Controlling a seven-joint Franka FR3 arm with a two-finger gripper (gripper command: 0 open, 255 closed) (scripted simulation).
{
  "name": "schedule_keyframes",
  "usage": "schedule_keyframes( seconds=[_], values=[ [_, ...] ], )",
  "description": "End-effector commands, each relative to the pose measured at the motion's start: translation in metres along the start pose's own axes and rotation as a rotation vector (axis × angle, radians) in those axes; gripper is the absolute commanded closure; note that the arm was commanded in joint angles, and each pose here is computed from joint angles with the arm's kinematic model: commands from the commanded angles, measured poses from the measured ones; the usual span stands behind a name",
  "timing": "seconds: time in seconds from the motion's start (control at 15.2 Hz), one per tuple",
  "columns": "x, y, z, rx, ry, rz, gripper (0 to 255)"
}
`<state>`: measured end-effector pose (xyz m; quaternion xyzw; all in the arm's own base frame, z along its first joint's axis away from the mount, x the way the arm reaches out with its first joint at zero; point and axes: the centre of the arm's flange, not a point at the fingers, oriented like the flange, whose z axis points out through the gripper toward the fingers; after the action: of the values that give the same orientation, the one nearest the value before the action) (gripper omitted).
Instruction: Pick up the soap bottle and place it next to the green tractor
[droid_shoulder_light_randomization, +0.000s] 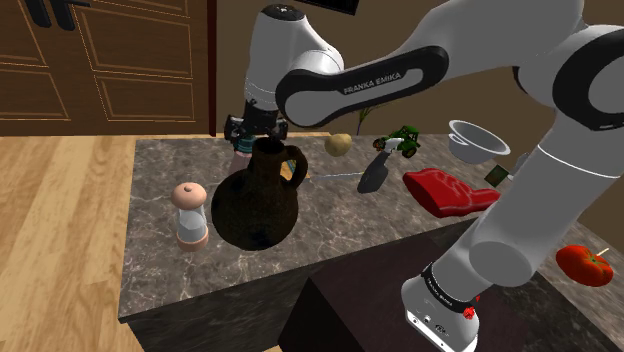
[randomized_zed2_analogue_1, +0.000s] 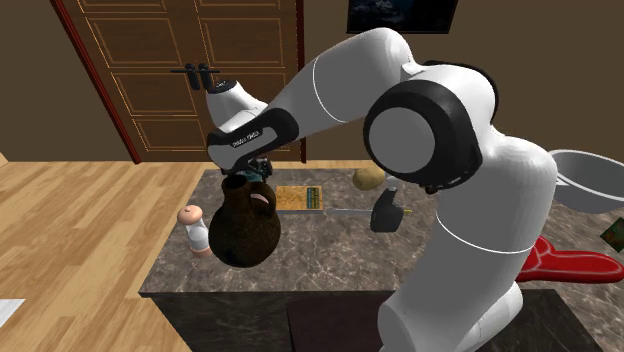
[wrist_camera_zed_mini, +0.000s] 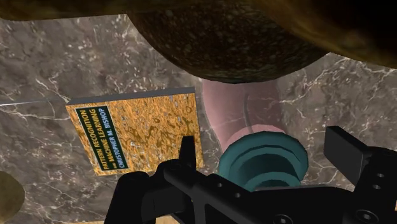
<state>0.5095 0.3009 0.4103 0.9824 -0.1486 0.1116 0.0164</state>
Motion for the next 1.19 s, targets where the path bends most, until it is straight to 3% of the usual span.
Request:
schedule_keyframes(
  seconds=[0.0, 0.4, 0.92, 0.99, 1.12],
  values=[
    [0.002, -0.007, 0.011, 0.001, 0.004, 0.004, 0],
    [0.002, -0.007, 0.046, 0.001, 0.004, 0.004, 0],
    [0.002, -0.007, 0.046, 0.001, 0.004, 0.004, 0],
    [0.002, -0.007, 0.046, 0.001, 0.004, 0.004, 255],
    [0.002, -0.007, 0.046, 0.001, 0.004, 0.004, 255]
  ],
)
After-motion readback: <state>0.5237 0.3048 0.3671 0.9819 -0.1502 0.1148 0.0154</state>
